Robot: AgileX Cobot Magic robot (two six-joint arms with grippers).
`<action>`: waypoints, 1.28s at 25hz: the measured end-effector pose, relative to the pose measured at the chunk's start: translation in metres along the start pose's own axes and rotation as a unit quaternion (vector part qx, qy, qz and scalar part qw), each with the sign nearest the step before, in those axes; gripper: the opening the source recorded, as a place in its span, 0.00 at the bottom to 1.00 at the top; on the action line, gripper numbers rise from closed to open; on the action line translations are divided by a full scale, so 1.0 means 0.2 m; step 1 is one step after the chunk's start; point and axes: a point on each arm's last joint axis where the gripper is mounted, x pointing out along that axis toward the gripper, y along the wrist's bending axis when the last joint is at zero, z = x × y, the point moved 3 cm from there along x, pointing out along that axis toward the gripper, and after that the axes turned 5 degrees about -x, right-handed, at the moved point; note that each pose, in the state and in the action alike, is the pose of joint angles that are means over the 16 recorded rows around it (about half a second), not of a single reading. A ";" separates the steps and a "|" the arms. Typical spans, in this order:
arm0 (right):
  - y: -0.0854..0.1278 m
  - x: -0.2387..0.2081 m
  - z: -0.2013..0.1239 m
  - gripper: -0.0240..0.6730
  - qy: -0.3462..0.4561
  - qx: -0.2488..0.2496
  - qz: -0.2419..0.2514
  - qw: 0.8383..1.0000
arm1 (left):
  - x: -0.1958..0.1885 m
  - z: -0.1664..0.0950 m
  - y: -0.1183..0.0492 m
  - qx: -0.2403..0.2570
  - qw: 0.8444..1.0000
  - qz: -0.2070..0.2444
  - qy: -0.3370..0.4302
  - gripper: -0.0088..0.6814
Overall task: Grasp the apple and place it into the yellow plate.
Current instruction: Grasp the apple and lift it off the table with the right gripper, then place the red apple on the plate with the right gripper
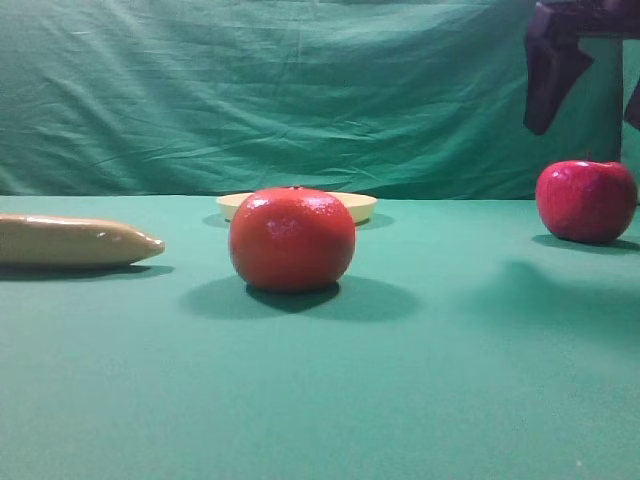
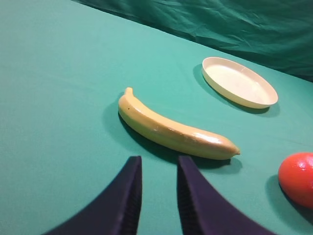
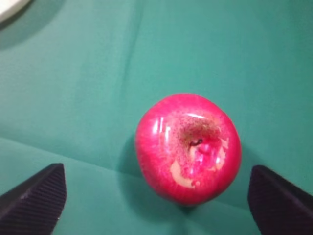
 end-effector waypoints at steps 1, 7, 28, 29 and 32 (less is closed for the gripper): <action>0.00 0.02 0.00 0.92 0.001 -0.001 -0.001 1.000 | 0.00 0.00 0.00 0.000 1.000 0.000 0.000 0.24; -0.01 0.08 0.06 0.85 -0.008 0.009 -0.002 1.000 | 0.00 0.00 0.00 0.000 1.000 0.000 0.000 0.24; 0.56 0.06 0.66 0.78 -0.170 -0.050 0.090 0.980 | 0.00 0.00 0.00 0.000 1.000 0.000 0.000 0.24; 0.59 0.09 0.67 0.78 -0.172 -0.058 0.094 0.979 | 0.00 0.00 0.00 0.000 1.000 0.000 0.000 0.24; 0.68 0.15 0.68 0.78 -0.175 -0.076 0.101 0.976 | 0.00 0.00 0.00 0.000 1.000 0.000 0.000 0.24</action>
